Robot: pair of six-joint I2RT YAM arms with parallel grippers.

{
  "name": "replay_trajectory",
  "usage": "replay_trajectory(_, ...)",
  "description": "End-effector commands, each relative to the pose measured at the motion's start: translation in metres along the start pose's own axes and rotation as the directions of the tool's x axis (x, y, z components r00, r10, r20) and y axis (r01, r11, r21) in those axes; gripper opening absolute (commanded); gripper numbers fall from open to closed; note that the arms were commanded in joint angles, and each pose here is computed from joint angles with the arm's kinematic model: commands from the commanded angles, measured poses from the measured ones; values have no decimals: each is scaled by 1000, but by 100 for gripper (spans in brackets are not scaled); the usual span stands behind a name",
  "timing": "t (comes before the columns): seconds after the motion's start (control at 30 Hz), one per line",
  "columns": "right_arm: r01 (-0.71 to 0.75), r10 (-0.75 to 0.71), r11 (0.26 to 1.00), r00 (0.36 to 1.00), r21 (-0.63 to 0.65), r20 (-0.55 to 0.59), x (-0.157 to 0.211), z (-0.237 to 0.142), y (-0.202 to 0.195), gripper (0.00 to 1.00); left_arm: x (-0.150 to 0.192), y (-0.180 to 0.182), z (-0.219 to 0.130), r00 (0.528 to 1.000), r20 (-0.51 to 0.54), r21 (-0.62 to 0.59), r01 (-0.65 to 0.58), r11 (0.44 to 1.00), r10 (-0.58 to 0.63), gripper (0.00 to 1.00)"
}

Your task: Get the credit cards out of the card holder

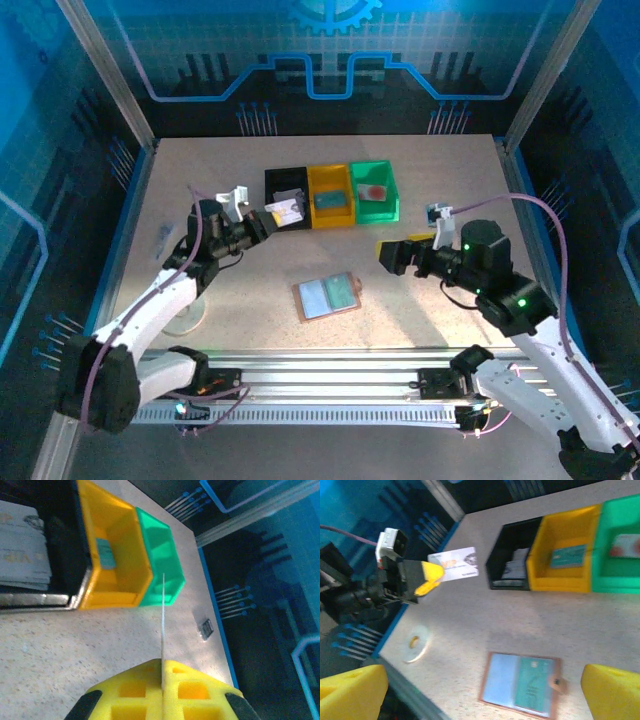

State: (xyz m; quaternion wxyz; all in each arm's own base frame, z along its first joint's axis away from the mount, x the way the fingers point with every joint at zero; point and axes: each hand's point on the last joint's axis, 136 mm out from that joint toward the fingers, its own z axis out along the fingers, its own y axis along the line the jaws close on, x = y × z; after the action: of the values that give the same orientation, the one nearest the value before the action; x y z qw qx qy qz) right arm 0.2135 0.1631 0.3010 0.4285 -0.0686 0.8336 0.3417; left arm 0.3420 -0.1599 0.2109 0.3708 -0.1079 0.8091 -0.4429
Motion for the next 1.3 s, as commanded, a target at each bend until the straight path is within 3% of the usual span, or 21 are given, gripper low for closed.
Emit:
replay_trajectory(0.0,76,-57,972,994,223,-92,19,-14,-41,100,-19,-3,9,999,16,-3,-28,1000,28,0)
replay_trajectory(0.17,111,-88,941,992,321,-86,18,-31,-57,100,-34,23,28,1000,17,-73,-8,997,9,0)
replay_trajectory(0.43,173,-174,911,984,375,-30,16,-50,-68,100,-51,67,65,999,-15,-150,35,988,-38,0)
replay_trajectory(0.77,160,-173,909,985,385,-2,37,-46,-83,100,-63,98,109,995,-68,-203,53,978,-68,0)
replay_trajectory(1.27,145,-183,913,981,381,66,39,-50,-86,100,-64,135,137,987,-120,-297,71,952,-111,0)
